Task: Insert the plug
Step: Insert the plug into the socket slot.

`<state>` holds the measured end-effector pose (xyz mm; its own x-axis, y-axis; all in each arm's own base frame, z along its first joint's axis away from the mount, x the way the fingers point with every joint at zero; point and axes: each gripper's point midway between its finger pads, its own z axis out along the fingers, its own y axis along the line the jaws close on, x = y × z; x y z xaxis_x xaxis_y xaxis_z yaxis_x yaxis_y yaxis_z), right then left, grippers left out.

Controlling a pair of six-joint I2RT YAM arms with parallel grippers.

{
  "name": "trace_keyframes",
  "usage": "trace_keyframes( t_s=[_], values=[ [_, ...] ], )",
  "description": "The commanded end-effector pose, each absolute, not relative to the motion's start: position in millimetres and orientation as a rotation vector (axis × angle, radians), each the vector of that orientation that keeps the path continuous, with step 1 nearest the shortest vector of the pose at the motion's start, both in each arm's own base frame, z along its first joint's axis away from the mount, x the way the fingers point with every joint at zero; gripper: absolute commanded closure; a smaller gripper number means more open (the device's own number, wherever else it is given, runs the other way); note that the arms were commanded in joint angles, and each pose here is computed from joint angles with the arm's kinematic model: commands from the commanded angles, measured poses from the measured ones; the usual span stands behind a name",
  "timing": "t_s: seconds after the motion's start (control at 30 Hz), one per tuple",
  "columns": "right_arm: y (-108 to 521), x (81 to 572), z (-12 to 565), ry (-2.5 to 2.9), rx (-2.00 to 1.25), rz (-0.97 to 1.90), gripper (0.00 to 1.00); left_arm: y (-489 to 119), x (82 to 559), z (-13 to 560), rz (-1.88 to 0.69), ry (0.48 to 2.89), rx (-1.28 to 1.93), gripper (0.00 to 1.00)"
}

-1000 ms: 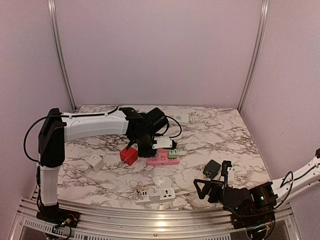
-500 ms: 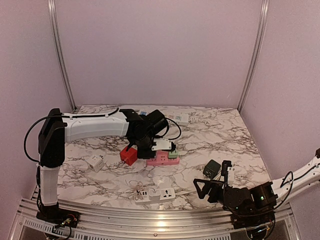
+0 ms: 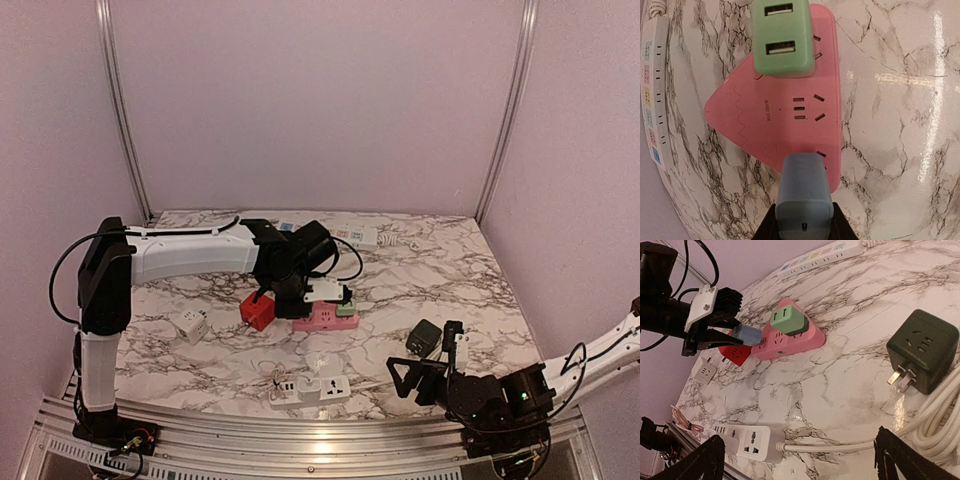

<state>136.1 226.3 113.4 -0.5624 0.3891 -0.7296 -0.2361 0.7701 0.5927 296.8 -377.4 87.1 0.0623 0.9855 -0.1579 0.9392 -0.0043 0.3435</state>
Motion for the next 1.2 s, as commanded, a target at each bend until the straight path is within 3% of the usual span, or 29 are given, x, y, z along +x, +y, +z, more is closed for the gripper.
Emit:
trace_keyframes(
  t_s=[0.0, 0.57, 0.93, 1.17],
  values=[
    [228, 135, 120, 1.990, 0.123, 0.852, 0.01, -380, 292, 77, 0.162, 1.943, 2.027, 1.00],
    [225, 135, 119, 1.987, 0.133, 0.860, 0.01, -370, 279, 58, 0.151, 1.970, 2.129, 1.00],
    [221, 137, 121, 1.973, 0.147, 0.868, 0.02, -363, 266, 30, 0.027, 2.112, 2.263, 1.00],
    [220, 138, 122, 1.966, 0.148, 0.857, 0.01, -356, 270, 2, 0.098, 2.174, 2.291, 1.00]
  ],
)
